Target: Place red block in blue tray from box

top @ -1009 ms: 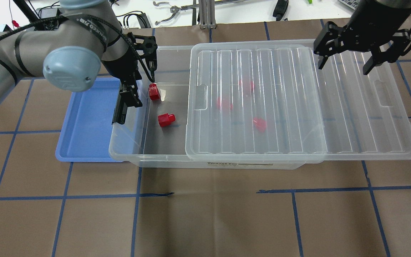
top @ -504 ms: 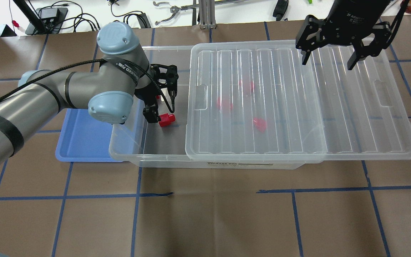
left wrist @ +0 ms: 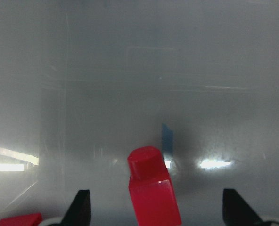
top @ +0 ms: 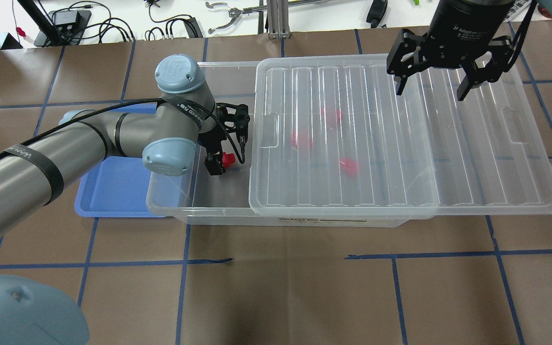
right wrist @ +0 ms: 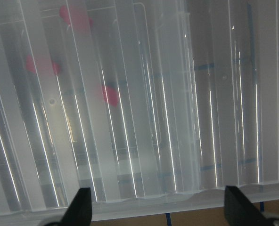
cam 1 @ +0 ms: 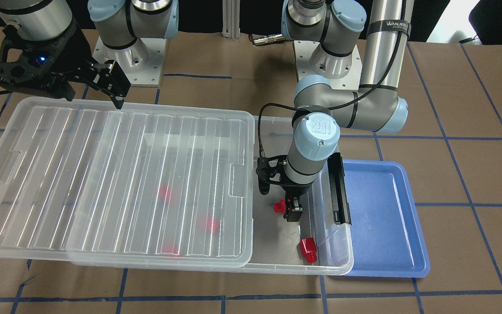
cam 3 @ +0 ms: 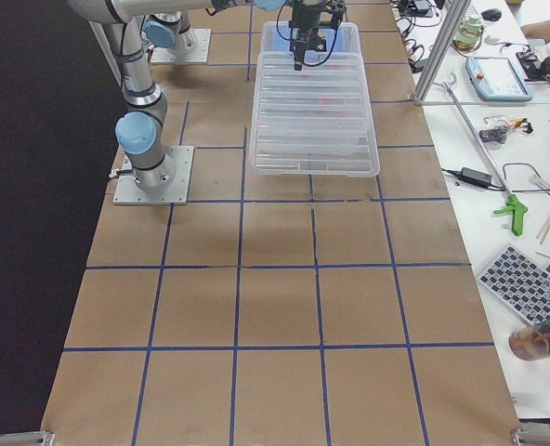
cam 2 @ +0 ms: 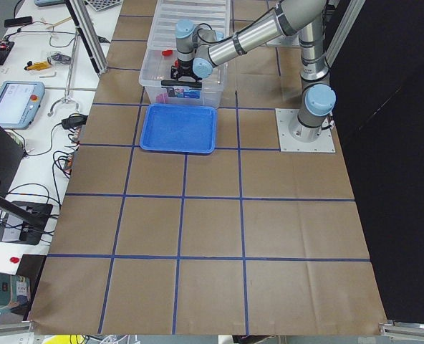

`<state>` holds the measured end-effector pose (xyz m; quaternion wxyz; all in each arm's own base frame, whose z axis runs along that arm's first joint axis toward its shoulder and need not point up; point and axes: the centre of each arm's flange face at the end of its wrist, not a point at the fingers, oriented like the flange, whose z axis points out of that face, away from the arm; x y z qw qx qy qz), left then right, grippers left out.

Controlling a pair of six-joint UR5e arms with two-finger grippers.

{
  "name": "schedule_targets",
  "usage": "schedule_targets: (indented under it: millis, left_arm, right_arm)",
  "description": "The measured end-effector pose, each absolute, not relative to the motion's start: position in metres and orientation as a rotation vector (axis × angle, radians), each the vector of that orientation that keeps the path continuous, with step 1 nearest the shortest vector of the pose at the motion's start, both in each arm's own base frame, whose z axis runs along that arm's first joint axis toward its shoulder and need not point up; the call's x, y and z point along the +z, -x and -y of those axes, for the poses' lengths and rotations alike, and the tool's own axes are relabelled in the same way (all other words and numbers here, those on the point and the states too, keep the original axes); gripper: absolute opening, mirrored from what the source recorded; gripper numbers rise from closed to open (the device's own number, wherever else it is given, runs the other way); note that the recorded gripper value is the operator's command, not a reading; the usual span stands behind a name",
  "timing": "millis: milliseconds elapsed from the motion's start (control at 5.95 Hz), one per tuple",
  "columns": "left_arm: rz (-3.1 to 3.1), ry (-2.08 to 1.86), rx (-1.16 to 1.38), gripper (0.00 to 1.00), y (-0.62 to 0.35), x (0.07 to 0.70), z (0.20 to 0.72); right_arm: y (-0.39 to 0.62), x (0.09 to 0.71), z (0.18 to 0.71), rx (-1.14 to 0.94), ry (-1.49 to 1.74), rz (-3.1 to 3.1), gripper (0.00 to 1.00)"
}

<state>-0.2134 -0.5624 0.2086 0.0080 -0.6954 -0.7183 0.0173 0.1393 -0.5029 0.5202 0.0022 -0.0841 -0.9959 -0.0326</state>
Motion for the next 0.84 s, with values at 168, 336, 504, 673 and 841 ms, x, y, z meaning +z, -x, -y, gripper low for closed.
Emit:
schedule_targets:
  millis: [168, 336, 504, 673, 841]
  left_arm:
    - [2.283, 2.123, 0.040, 0.88, 0.209, 0.202, 0.565]
    - [2.315, 2.084, 0.031, 0.77, 0.207, 0.199, 0.567]
    - [2.326, 2.068, 0.028, 0.55, 0.206, 0.196, 0.568]
    - [2.330, 2.062, 0.029, 0.13, 0.206, 0.193, 0.569]
    - [2.334, 2.058, 0.028, 0.00, 0.206, 0.192, 0.570]
  right_arm:
    - [-0.144, 0.515, 0.500, -0.116, 0.250, 3.123, 1.00]
    - [-0.146, 0.513, 0.499, -0.118, 0.242, 3.121, 1.00]
    - [-0.147, 0.513, 0.500, -0.112, 0.238, 3.121, 1.00]
    - [-0.147, 0.514, 0.500, -0.108, 0.235, 3.122, 1.00]
    - [-0.147, 0.514, 0.501, -0.107, 0.234, 3.123, 1.00]
